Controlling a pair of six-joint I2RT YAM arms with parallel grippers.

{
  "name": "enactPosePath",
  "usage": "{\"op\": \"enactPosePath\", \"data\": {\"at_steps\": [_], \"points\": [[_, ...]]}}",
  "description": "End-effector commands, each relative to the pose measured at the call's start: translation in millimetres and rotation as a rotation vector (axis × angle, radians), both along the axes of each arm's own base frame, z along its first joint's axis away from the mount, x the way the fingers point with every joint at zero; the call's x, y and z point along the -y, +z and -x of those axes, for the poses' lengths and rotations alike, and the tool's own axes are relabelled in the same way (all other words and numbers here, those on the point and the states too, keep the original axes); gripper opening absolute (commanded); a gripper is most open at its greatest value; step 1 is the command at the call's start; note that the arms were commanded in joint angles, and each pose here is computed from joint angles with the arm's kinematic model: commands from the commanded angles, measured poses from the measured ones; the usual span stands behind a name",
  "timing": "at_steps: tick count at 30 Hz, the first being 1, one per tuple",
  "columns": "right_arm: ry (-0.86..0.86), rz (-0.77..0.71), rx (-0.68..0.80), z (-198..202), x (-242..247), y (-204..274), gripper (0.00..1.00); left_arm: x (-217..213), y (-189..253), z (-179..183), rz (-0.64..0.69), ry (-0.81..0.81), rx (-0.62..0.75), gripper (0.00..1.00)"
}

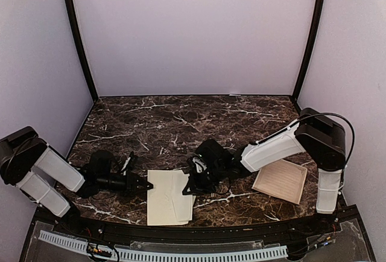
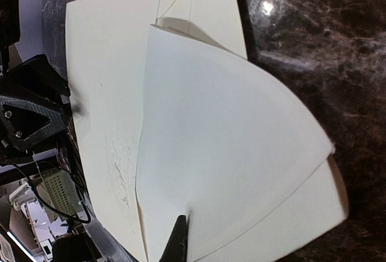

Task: Place the letter into the envelope and seal it
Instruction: Place the letter in the envelope.

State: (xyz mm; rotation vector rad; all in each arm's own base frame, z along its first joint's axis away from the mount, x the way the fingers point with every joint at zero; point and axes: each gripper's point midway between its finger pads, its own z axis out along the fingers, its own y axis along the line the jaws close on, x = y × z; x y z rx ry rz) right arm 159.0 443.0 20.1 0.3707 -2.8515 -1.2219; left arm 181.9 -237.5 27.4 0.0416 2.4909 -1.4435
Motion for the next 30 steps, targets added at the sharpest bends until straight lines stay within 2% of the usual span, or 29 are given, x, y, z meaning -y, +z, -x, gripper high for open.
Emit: {"op": "enactPosePath", "data": {"at_steps": [1,3,4,7,22,30], "points": [[0.01,-0.004,0.031,0,-2,8,0.0,2,10,-4,0.012,0.006,0.046,0.24],[0.007,0.006,0.034,-1,-1,8,0.0,3,11,-6,0.012,0.009,0.048,0.2],[0.005,0.011,0.036,-1,0,8,0.0,3,11,-7,0.012,0.011,0.046,0.13],[-0.003,0.033,0.038,-1,5,7,0.0,2,9,-8,0.006,0.019,0.045,0.0],[0.001,0.092,-0.013,20,22,-3,0.0,1,9,-7,0.019,0.019,0.07,0.0],[0.044,0.045,-0.025,20,3,-1,0.0,6,13,-2,0.048,-0.024,0.073,0.0]]}}
